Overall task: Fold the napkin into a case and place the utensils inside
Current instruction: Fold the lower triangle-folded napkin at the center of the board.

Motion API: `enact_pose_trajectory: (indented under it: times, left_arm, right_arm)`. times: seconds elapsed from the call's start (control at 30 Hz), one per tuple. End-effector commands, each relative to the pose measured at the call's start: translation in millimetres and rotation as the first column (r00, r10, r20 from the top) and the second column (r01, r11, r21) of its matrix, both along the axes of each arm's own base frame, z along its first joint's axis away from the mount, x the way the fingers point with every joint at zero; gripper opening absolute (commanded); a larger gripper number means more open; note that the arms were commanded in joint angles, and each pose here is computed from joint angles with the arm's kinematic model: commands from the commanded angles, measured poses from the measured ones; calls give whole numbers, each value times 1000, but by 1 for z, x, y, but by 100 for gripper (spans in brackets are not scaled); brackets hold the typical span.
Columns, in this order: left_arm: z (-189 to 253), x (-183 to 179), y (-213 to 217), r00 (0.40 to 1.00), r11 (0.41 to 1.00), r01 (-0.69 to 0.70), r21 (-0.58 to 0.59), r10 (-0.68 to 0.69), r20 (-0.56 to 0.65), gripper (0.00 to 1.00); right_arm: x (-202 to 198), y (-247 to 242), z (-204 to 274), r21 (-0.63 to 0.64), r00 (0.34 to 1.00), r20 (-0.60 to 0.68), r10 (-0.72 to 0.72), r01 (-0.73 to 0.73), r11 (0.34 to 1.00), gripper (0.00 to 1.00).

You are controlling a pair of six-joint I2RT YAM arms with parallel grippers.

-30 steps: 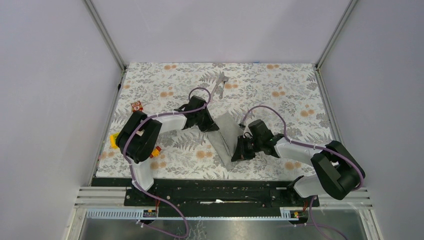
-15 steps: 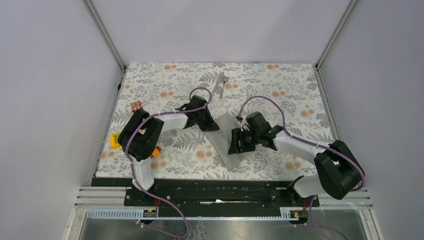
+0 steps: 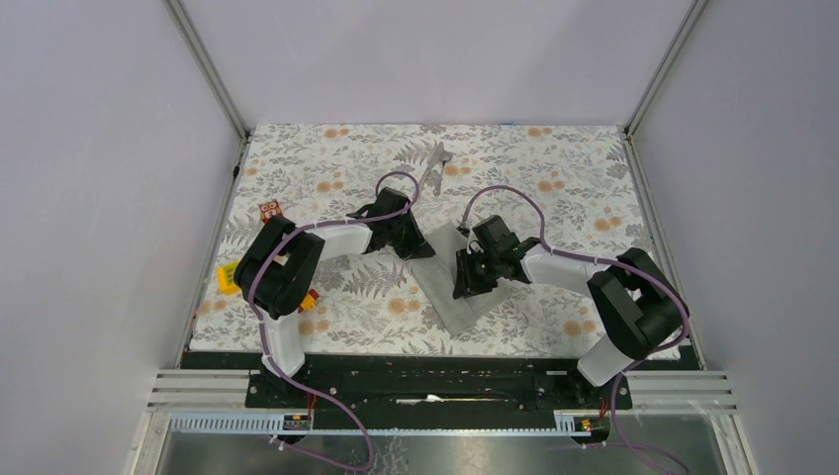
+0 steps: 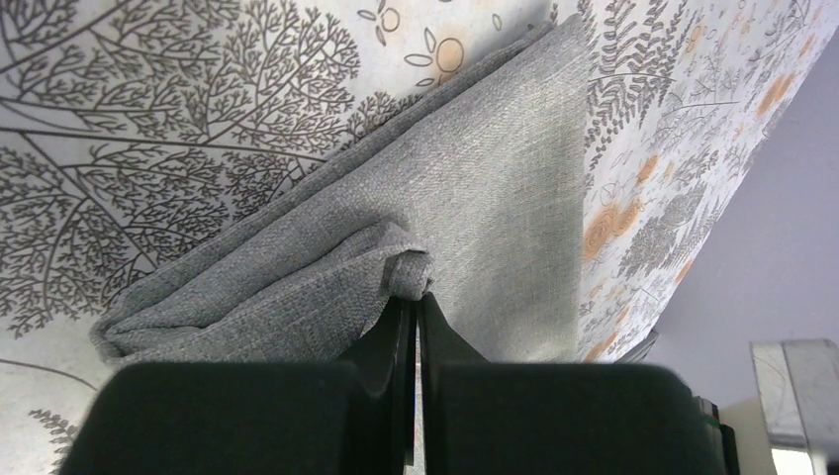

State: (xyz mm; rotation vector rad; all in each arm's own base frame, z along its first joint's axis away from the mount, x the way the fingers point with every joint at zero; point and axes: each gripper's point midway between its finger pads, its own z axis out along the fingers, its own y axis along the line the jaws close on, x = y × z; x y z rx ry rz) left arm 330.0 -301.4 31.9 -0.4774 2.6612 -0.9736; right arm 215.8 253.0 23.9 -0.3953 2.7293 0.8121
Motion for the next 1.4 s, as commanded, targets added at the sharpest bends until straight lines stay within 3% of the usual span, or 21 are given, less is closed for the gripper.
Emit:
enact_pose_trajectory:
  times: [0.0,0.13,0.23,0.43,0.53,0.63,0.7,0.87,0.9,1.37]
  left_arm:
    - [20,18,-15,997,998,24,-54,-21,70,0]
    - [20,19,-17,997,998,28,-62,-24,71,0]
    - [22,19,-17,997,998,38,-58,-34,73,1]
    - [52,15,-21,993,992,62,-107,-51,110,32]
    - [80,13,-19,985,988,89,-125,-69,160,40]
    - [100,14,-5,980,988,82,-134,-55,191,42]
    - [102,18,11,981,990,56,-133,-29,194,37]
    - [85,31,29,989,988,41,-151,-19,146,6]
    - [83,32,25,990,985,56,-164,-33,141,3]
    - [44,36,9,996,962,34,-270,-10,89,0]
  right_arm:
    - [24,10,11,15,998,69,-15,14,1000,24]
    - [26,4,8,-8,996,77,-44,45,999,10]
    - [28,-2,3,-35,994,88,-67,70,997,4]
    - [32,-6,2,-57,991,104,-79,85,995,0]
    - [32,-6,0,-63,992,105,-77,84,995,0]
    - [33,-6,0,-62,991,106,-76,83,995,0]
    - [32,-6,1,-59,991,108,-77,83,995,0]
    - [32,-4,3,-43,991,107,-79,84,996,0]
    - [33,-4,3,-43,991,105,-81,86,995,0]
    - [32,-2,4,-40,992,102,-76,80,996,0]
